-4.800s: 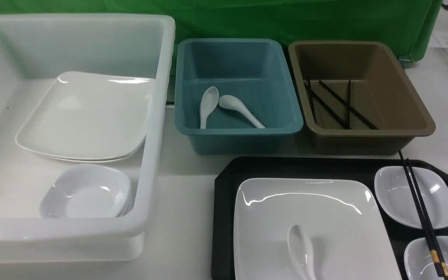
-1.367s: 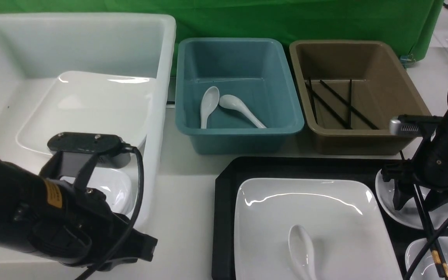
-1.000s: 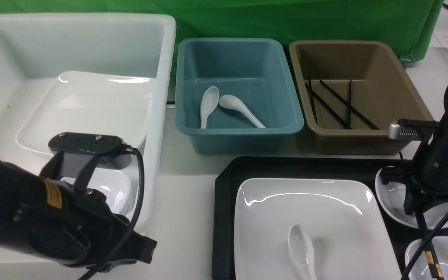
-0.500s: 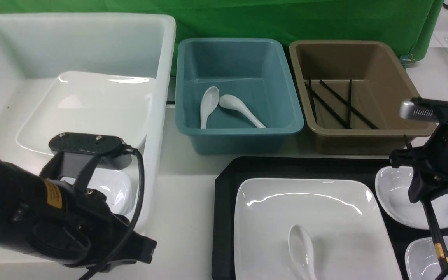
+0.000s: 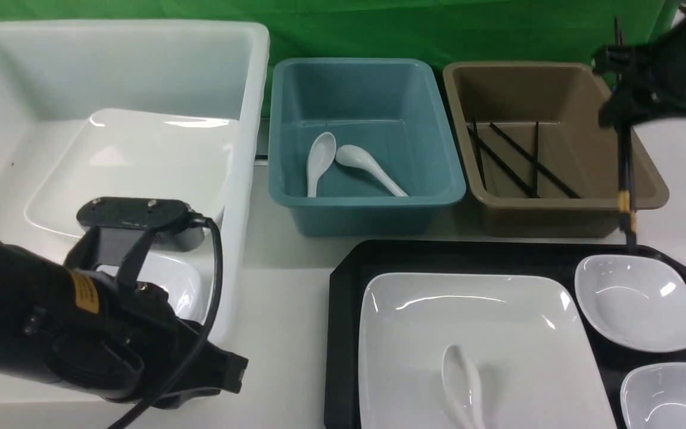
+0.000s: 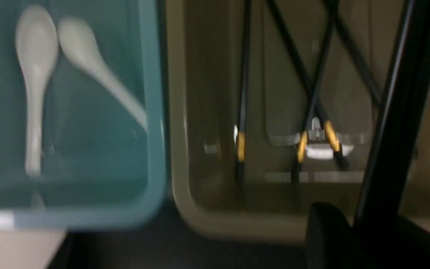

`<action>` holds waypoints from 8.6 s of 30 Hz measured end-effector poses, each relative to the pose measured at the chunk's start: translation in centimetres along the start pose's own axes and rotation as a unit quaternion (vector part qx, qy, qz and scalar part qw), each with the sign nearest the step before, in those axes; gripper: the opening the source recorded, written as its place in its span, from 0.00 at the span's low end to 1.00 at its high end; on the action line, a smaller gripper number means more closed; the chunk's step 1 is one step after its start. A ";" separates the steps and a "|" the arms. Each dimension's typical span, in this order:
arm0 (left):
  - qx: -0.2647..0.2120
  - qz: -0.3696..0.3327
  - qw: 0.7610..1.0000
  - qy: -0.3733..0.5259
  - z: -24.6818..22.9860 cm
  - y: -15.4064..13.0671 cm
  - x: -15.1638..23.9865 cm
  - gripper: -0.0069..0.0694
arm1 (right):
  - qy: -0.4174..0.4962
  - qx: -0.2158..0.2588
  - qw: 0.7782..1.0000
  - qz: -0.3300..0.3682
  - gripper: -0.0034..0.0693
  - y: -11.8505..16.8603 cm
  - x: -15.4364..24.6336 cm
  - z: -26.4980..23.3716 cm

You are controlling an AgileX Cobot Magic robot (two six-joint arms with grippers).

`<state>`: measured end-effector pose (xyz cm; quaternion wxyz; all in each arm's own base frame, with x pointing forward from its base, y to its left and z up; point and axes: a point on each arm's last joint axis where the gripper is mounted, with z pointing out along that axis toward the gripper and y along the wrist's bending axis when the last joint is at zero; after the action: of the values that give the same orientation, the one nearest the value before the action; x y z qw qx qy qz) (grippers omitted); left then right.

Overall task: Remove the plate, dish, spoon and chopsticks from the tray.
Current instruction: Use the right arm to put the chopsticks into the small storage box on the right, then use the left arm to grab a soup spoon from the plate, then use the left arm to put the soup spoon into the small storage box in the middle, then use the right arm to grab a small plate from the dinner plate, then use the right arm to put the small plate into the large storage box on the left, then use the right arm to grab a small plate from the dinner plate

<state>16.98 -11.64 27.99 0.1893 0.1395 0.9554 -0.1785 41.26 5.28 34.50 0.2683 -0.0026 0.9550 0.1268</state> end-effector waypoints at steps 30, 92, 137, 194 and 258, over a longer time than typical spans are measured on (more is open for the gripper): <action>0.043 0.058 0.997 0.014 -1.6 -4.5 -4.0 0.10 | 0.029 0.000 0.999 -0.042 0.14 -0.1 -4.6 4.0; -0.043 0.040 0.996 -0.068 6.6 -10.1 -20.5 0.23 | 0.034 0.090 0.989 -0.110 0.41 0.1 15.4 -14.7; -0.038 0.081 0.995 0.049 -0.2 -6.0 -14.3 0.10 | 0.211 0.062 0.964 -0.149 0.54 -1.2 22.2 -5.3; -0.164 -0.268 0.945 -0.095 -10.9 10.2 -4.4 0.10 | -0.036 -0.141 0.911 -0.387 0.14 21.2 10.3 -9.2; 0.014 0.028 0.998 -0.050 -7.0 -0.6 -3.6 0.10 | 0.256 0.107 0.937 -0.212 0.63 -2.5 16.2 3.1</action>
<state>17.79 -10.16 35.71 0.2399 0.1598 0.9379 -0.1929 29.11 4.66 23.06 0.0338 -0.2088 0.9765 -0.0410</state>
